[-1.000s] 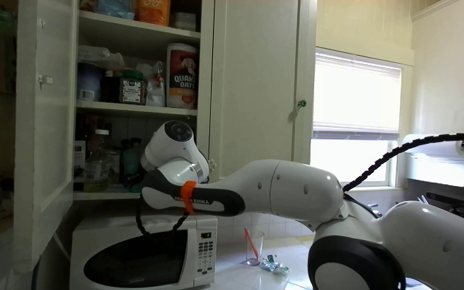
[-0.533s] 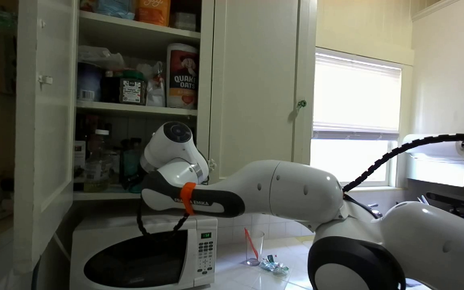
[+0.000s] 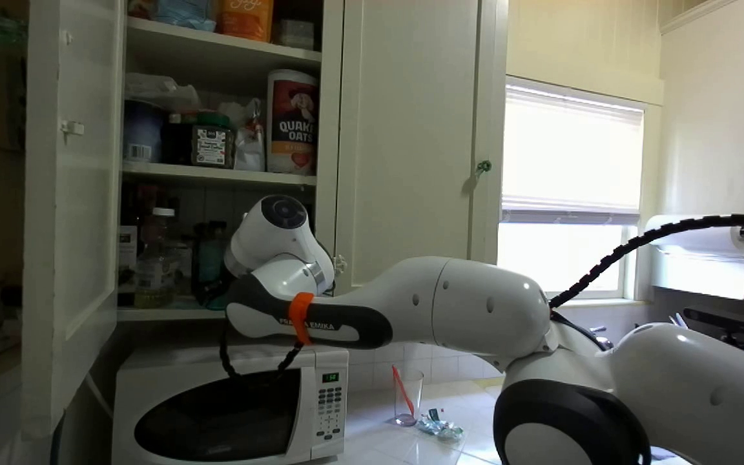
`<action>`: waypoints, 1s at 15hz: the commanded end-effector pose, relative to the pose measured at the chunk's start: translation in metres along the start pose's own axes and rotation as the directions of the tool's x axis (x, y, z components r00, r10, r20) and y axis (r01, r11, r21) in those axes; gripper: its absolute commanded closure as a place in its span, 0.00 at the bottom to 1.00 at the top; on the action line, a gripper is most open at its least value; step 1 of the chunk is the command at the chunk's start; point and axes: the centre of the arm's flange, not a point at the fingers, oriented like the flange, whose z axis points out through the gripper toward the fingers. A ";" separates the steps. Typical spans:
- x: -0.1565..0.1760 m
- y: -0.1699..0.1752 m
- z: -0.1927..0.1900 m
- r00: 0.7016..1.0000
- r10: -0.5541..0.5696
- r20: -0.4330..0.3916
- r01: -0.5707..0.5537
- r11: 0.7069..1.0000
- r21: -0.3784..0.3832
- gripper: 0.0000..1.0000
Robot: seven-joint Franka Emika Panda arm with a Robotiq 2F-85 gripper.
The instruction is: Put the cup inside the cupboard
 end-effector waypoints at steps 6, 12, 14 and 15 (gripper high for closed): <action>0.053 -0.014 0.033 0.994 -0.105 -0.026 0.102 0.990 -0.092 0.40; 0.054 -0.011 0.036 0.989 -0.150 -0.015 0.147 0.981 -0.123 0.40; 0.054 -0.011 0.038 0.989 -0.150 -0.010 0.148 0.982 -0.118 0.40; 0.054 -0.012 0.038 0.989 -0.150 -0.008 0.148 0.982 -0.116 0.04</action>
